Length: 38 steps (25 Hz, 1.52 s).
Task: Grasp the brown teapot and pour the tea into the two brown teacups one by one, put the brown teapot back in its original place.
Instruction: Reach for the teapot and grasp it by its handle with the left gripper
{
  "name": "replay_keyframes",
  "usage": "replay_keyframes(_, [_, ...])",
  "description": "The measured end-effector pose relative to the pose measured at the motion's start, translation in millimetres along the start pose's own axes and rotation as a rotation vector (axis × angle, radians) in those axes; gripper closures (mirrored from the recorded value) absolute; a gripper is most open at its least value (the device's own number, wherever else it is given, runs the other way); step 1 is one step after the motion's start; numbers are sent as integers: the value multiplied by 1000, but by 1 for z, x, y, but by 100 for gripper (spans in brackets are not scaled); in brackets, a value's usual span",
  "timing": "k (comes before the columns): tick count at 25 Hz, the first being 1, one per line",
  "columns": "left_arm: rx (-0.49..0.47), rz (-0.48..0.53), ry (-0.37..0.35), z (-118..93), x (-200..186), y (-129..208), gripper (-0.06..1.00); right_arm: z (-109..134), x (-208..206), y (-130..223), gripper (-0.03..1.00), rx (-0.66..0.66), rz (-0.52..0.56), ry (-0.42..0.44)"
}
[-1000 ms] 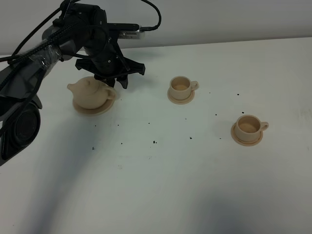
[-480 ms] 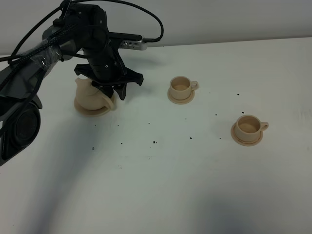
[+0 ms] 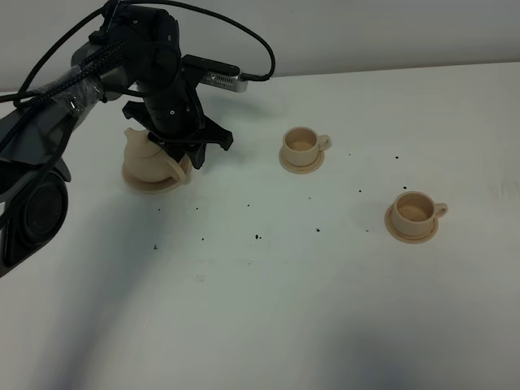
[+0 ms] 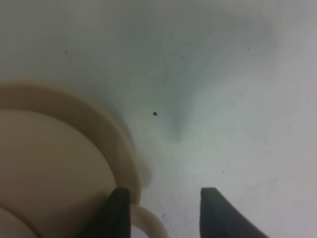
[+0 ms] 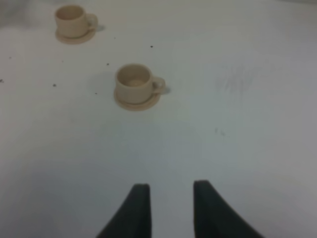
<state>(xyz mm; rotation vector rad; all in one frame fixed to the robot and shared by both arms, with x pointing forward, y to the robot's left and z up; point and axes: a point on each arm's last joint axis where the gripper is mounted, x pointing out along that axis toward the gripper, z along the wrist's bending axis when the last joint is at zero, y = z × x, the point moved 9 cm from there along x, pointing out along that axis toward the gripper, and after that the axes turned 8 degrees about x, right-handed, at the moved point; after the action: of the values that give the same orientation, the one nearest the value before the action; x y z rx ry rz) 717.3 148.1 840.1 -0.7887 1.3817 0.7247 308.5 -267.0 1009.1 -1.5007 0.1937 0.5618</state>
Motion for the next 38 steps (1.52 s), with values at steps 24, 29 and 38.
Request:
replay_keyframes(24, [-3, -24, 89, -16, 0, -4, 56, 0, 0, 0, 72, 0, 0, 0])
replay_keyframes(29, [-2, -23, 84, -15, 0, -4, 56, 0, 0, 0, 72, 0, 0, 0])
replay_keyframes(38, [5, -6, 89, -16, 3, 1, 56, 0, 0, 0, 72, 0, 0, 0])
